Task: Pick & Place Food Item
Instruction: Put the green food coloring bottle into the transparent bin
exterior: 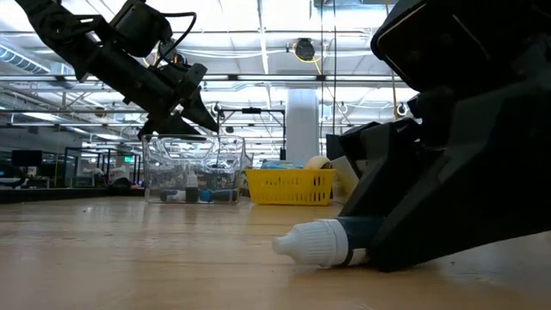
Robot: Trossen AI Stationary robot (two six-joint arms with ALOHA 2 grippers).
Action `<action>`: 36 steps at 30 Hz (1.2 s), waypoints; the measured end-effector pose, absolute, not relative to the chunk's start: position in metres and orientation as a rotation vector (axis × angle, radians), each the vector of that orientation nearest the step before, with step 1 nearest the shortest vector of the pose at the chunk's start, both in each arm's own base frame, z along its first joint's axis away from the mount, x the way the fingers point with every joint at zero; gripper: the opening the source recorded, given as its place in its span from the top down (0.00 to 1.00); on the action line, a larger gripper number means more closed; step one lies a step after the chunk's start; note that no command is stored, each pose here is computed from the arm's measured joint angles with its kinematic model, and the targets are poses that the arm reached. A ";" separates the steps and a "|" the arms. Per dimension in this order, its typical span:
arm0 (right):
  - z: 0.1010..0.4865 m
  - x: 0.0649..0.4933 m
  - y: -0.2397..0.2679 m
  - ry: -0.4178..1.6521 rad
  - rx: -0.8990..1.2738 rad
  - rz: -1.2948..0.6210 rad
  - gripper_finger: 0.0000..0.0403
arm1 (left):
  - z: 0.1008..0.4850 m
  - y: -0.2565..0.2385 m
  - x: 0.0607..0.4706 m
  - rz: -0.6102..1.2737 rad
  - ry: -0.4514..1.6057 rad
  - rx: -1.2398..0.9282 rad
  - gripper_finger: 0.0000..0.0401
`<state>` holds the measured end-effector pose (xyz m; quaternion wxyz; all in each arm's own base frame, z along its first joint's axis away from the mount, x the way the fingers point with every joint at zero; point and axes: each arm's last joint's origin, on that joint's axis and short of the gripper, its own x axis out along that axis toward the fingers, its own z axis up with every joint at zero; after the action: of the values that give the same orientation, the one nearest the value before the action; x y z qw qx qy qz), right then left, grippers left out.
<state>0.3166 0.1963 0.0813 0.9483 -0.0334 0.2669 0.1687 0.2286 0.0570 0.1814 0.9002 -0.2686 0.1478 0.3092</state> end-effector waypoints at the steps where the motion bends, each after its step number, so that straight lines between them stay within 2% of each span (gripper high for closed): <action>1: 0.081 0.317 0.196 0.542 -0.071 0.344 0.74 | 0.181 0.057 0.229 0.640 0.306 -0.555 0.50; 5: 0.084 0.318 0.197 0.499 -0.124 0.368 0.88 | 0.181 0.057 0.229 0.640 0.306 -0.556 0.50; 6: 0.085 0.318 0.197 0.490 -0.148 0.372 0.89 | 0.182 0.057 0.229 0.639 0.305 -0.556 0.50; 12: 0.112 0.319 0.186 0.459 -0.306 0.286 0.89 | 0.187 0.055 0.232 0.541 0.263 -0.582 0.50; 19: 0.167 0.313 0.159 0.442 -0.490 0.060 0.86 | 0.201 0.044 0.240 0.293 0.169 -0.614 0.50; 25: 0.202 0.309 0.136 0.396 -0.579 -0.148 0.88 | 0.210 0.023 0.245 0.155 0.112 -0.570 0.50; 28: 0.210 0.313 0.125 0.372 -0.596 -0.232 0.88 | 0.214 0.012 0.246 0.098 0.085 -0.552 0.50; 36: 0.209 0.324 0.101 0.379 -0.610 -0.300 0.88 | 0.213 -0.016 0.255 0.042 0.062 -0.501 0.50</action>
<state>0.3239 0.1014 0.2087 0.9253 -0.2972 0.1849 -0.1461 0.2553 -0.0161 0.2131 0.9681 -0.2477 0.0307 0.0209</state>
